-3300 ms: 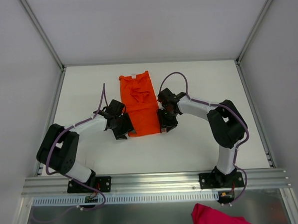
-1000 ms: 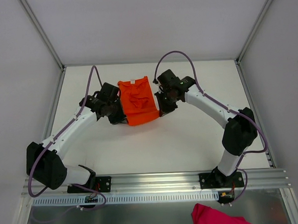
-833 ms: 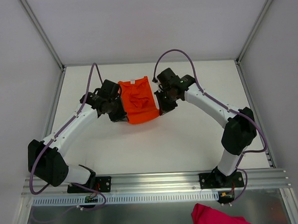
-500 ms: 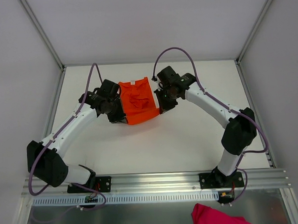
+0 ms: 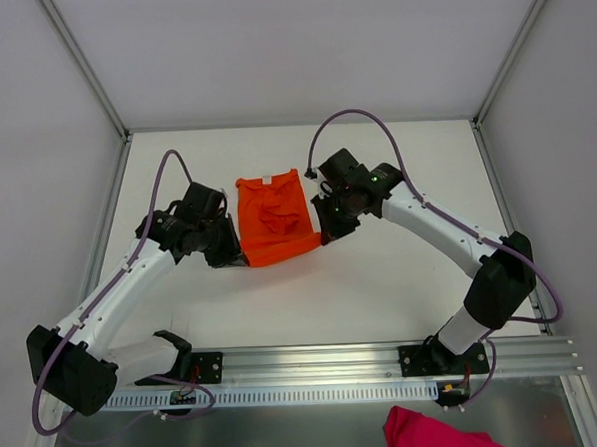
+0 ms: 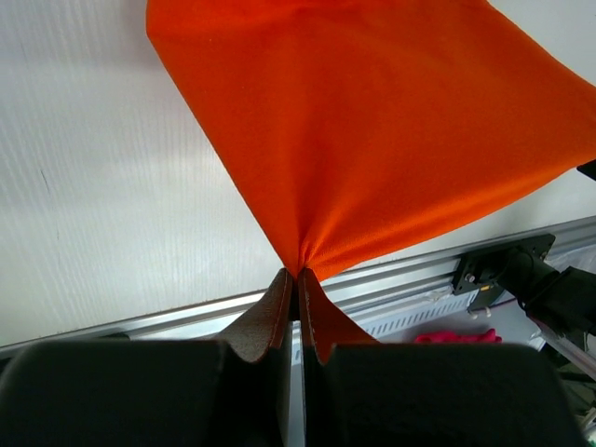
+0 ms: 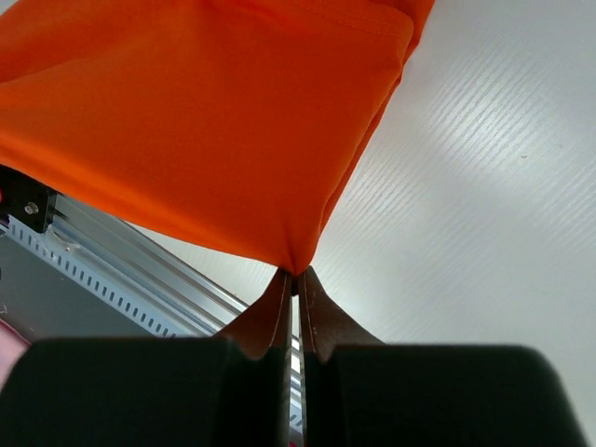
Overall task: Fold and stack the t-shirts
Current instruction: Fold the long partially folded tshirt into a neat square
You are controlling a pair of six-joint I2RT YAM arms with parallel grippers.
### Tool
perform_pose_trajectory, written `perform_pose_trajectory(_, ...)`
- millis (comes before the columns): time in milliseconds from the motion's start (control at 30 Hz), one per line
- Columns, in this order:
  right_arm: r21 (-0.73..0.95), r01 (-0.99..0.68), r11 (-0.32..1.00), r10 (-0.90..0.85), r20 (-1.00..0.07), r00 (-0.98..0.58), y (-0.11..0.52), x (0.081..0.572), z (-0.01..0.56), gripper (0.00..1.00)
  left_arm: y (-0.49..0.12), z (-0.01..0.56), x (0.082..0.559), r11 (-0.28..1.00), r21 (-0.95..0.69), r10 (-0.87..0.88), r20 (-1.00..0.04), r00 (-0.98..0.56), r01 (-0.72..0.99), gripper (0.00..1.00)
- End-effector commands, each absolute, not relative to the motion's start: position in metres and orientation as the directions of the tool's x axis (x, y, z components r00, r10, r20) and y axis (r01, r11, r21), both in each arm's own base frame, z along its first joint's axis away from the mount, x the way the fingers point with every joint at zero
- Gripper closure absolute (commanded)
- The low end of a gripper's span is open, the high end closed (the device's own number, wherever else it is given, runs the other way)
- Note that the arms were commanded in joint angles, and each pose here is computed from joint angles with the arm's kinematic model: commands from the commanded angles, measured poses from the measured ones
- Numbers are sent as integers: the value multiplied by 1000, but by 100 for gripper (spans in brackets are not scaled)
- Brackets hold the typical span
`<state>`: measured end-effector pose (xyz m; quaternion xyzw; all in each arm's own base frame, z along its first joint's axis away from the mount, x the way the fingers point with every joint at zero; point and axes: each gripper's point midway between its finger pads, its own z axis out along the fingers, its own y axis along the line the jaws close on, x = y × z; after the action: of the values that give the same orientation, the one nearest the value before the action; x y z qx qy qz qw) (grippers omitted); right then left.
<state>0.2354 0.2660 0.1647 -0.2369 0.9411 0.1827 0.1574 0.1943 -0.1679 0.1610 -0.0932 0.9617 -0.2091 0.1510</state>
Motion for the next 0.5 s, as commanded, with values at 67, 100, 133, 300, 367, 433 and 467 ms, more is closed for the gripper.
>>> perform_pose_trajectory(67, 213, -505, 836, -387, -422, -819, 256, 244, 175, 99, -154, 153, 186, 915, -375, -252, -238, -938, -151, 100)
perform_pose_trajectory(100, 201, -511, 836, -399, -417, -817, 257, 248, 171, 99, -156, 152, 191, 917, -371, -250, -240, -938, -149, 100)
perform_pose_trajectory(133, 195, -515, 835, -404, -419, -813, 258, 251, 171, 99, -157, 152, 195, 917, -369, -250, -241, -938, -150, 100)
perform_pose_trajectory(300, 151, -539, 828, -421, -466, -778, 272, 280, 178, 99, -169, 156, 228, 925, -361, -231, -283, -931, -120, 100)
perform_pose_trajectory(367, 144, -541, 829, -427, -461, -777, 278, 290, 173, 99, -173, 160, 238, 927, -360, -225, -303, -926, -107, 100)
perform_pose_trajectory(433, 142, -546, 826, -421, -489, -764, 285, 304, 183, 99, -178, 167, 250, 925, -367, -222, -327, -918, -93, 100)
perform_pose_trajectory(467, 139, -544, 828, -426, -477, -769, 289, 309, 176, 99, -179, 168, 254, 927, -365, -218, -334, -917, -88, 100)
